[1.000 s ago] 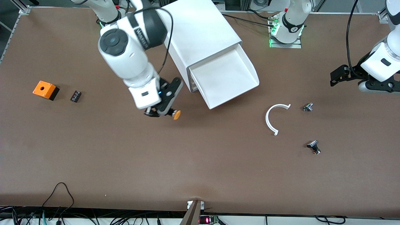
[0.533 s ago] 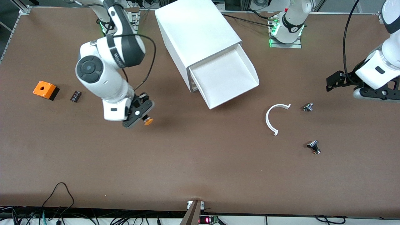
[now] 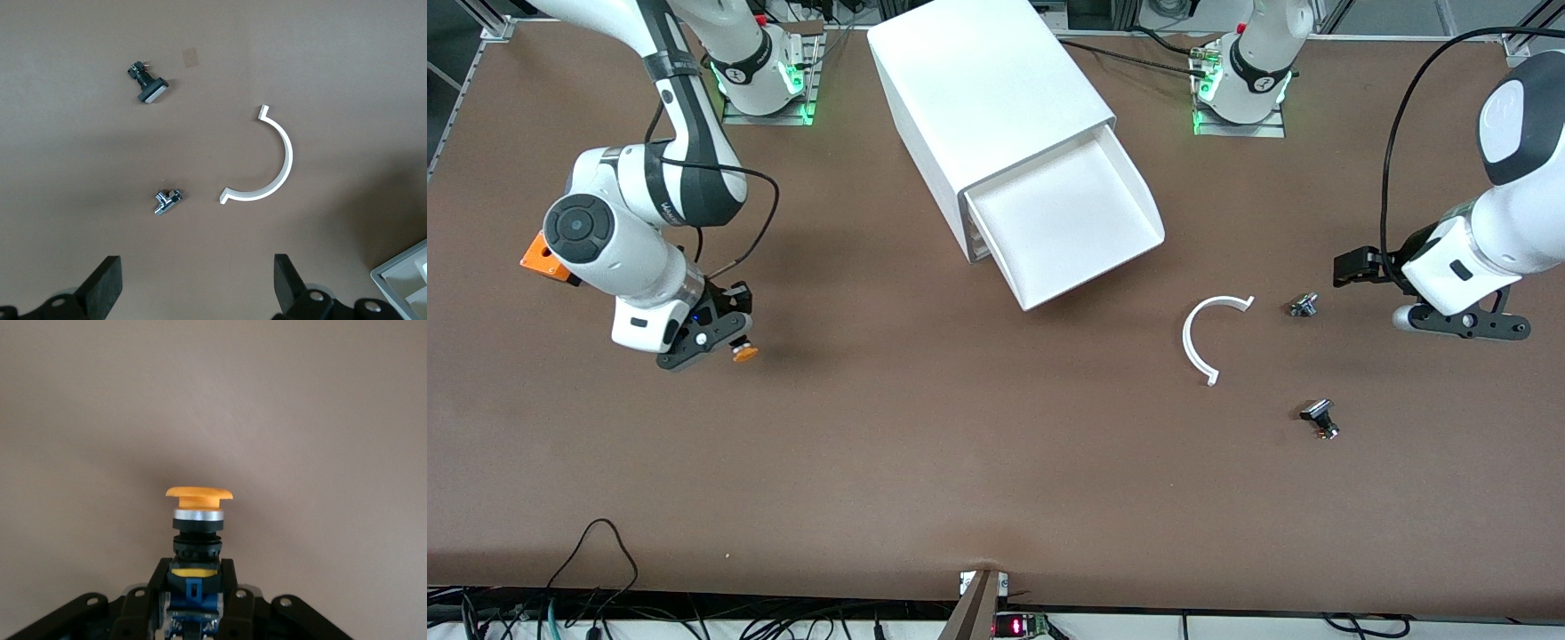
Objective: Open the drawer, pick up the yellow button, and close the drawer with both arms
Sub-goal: 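Carry the button beside the orange box while the left gripper reaches the drawer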
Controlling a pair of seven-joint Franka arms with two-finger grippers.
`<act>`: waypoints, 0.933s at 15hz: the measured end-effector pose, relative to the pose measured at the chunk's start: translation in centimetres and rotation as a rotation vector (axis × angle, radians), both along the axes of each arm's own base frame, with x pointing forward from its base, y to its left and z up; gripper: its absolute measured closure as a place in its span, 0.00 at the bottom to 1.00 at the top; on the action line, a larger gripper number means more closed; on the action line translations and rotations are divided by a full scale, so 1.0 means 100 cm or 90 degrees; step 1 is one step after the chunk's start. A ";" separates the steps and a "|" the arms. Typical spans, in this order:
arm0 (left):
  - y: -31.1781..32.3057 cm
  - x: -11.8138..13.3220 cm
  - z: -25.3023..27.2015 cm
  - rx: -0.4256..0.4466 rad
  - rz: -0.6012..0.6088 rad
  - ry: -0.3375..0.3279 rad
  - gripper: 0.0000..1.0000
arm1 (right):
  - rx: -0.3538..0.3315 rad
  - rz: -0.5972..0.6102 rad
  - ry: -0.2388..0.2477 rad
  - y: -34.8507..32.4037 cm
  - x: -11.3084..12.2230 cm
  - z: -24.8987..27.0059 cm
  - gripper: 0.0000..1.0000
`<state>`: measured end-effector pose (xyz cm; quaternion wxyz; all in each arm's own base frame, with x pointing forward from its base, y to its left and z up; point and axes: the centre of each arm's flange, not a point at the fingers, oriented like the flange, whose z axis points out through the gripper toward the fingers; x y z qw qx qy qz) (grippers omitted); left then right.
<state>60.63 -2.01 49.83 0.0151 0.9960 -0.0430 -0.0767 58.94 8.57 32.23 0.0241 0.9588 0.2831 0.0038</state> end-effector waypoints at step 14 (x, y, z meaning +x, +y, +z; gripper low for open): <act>-0.175 -0.011 -0.105 -0.007 0.353 -0.023 0.00 | -0.018 -0.028 0.027 -0.123 -0.057 -0.106 0.66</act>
